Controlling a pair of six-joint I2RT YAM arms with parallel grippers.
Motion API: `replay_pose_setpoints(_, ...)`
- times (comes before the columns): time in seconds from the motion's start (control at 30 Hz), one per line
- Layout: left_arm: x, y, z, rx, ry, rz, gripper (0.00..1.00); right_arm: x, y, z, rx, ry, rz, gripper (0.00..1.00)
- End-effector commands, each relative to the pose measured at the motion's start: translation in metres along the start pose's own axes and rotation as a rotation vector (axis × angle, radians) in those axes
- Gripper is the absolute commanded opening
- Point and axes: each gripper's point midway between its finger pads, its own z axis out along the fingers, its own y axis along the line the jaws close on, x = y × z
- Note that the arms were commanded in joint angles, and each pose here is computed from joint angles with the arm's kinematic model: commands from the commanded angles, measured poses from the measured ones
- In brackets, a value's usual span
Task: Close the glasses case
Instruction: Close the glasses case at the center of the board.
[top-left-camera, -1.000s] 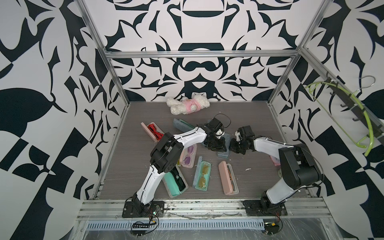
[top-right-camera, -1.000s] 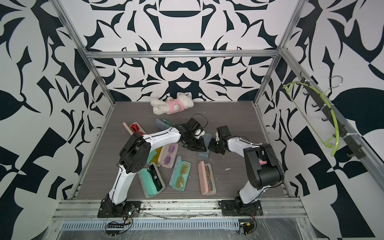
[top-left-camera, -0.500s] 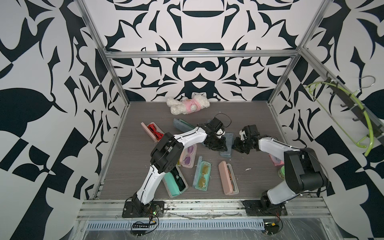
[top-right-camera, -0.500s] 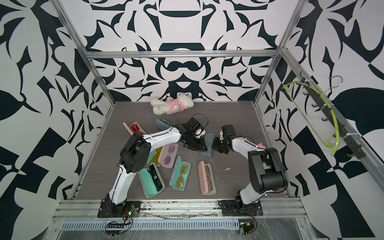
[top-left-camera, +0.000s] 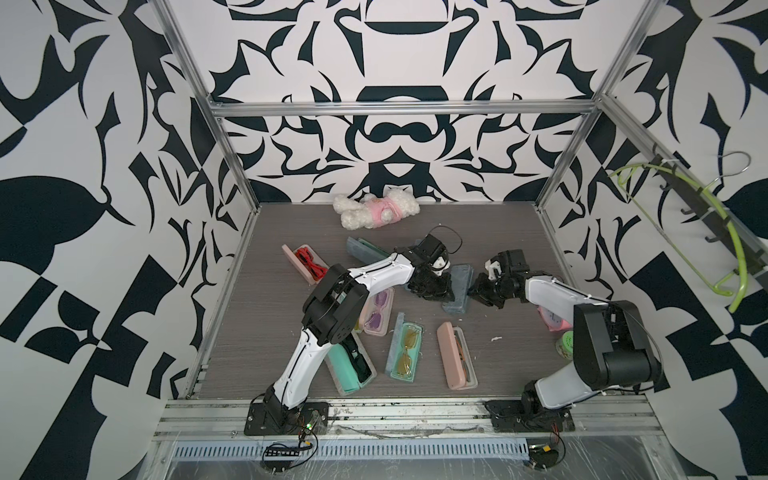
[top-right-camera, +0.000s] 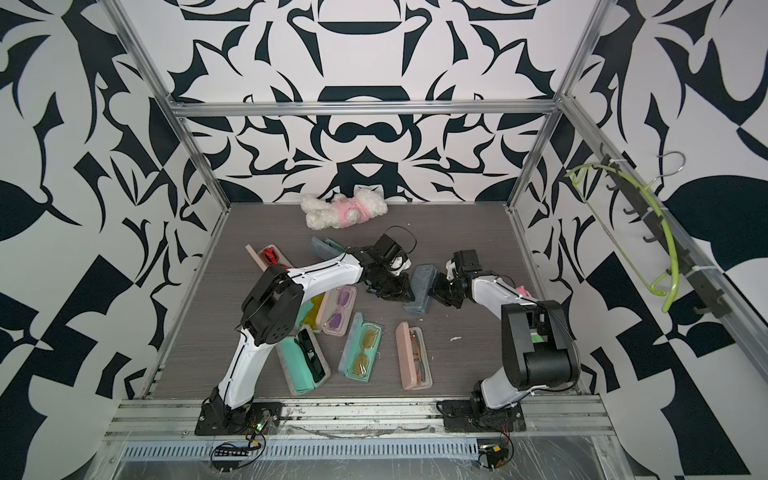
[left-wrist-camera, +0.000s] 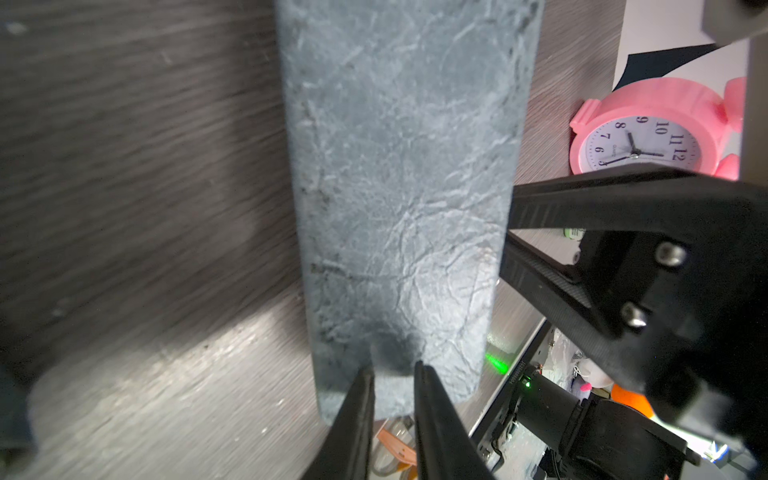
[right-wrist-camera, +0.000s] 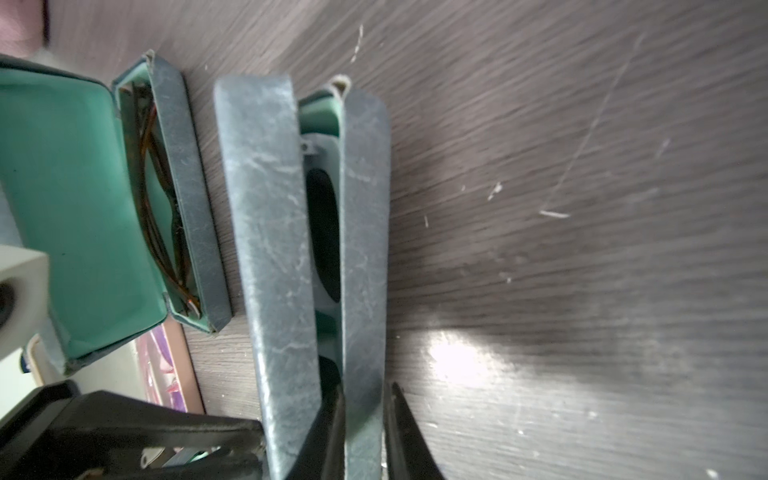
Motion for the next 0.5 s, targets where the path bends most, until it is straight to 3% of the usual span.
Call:
replay_pose_setpoints(0.0, 0.009, 0.025, 0.016, -0.066, 0.044, -0.043, 0.23, -0.010, 0.013, -0.010, -0.064, -0.041, -0.023, 0.22)
replay_pose_setpoints(0.2, 0.001, 0.013, 0.004, -0.052, 0.001, -0.027, 0.25, -0.012, 0.011, -0.009, -0.085, -0.040, -0.024, 0.25)
replay_pose_setpoints(0.47, -0.014, -0.009, -0.016, -0.031, -0.066, 0.002, 0.52, -0.013, 0.004, -0.004, -0.083, -0.026, -0.019, 0.26)
